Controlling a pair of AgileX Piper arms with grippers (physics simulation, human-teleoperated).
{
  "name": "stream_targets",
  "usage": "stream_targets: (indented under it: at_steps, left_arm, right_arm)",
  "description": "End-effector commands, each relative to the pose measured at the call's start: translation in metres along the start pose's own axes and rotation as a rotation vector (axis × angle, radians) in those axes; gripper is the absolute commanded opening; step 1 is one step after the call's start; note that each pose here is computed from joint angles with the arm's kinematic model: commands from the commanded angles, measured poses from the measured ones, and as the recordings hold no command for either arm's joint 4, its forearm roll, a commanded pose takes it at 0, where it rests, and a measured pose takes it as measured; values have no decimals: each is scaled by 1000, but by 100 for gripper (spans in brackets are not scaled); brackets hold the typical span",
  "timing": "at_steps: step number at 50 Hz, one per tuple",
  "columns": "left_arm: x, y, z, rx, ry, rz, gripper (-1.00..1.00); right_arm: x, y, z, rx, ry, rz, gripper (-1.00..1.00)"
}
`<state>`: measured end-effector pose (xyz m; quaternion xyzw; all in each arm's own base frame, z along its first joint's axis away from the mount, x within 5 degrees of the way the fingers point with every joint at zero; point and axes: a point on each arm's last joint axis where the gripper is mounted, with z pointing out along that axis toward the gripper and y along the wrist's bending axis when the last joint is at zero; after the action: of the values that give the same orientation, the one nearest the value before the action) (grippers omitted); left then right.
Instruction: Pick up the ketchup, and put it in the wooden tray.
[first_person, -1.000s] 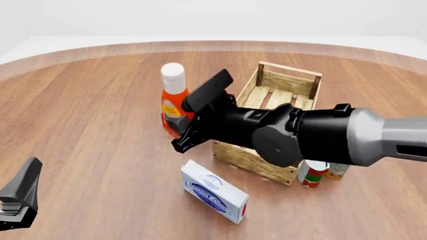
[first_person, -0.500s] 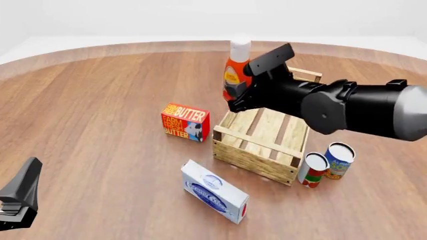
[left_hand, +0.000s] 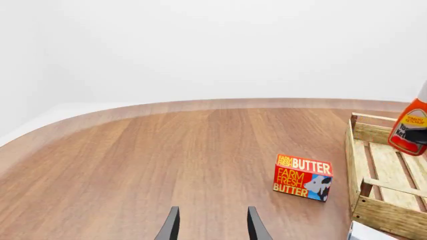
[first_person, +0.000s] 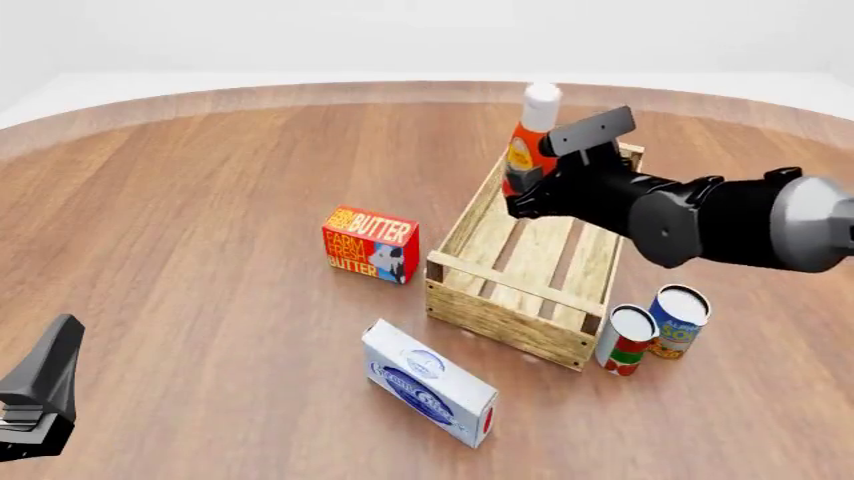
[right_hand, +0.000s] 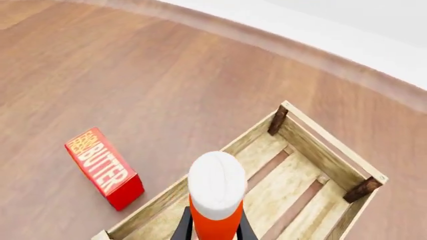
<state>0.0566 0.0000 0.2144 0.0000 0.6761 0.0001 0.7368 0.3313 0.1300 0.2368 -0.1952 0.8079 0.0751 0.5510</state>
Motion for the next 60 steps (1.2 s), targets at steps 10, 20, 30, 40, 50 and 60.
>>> stream_targets:
  at_steps: [10, 20, 30, 40, 50, 60]
  left_arm:
    - [0, 0, 0, 0, 0, 0, 100]
    - [0, 0, 0, 0, 0, 0, 100]
    - [0, 0, 0, 0, 0, 0, 100]
    - [0, 0, 0, -4, 0, 0, 100]
    - [0, 0, 0, -4, 0, 0, 100]
    - [0, 0, 0, -4, 0, 0, 100]
  right_arm:
    - [39, -19, 35, 54, 18, 56, -100]
    - [46, -18, 46, 51, 31, 61, -100]
    - [58, -21, 53, 60, 49, 70, -100]
    - [73, -26, 61, 71, 75, 74, -100]
    - [80, -29, 64, 79, 89, 80, -100]
    - [87, -33, 67, 89, 101, 86, -100]
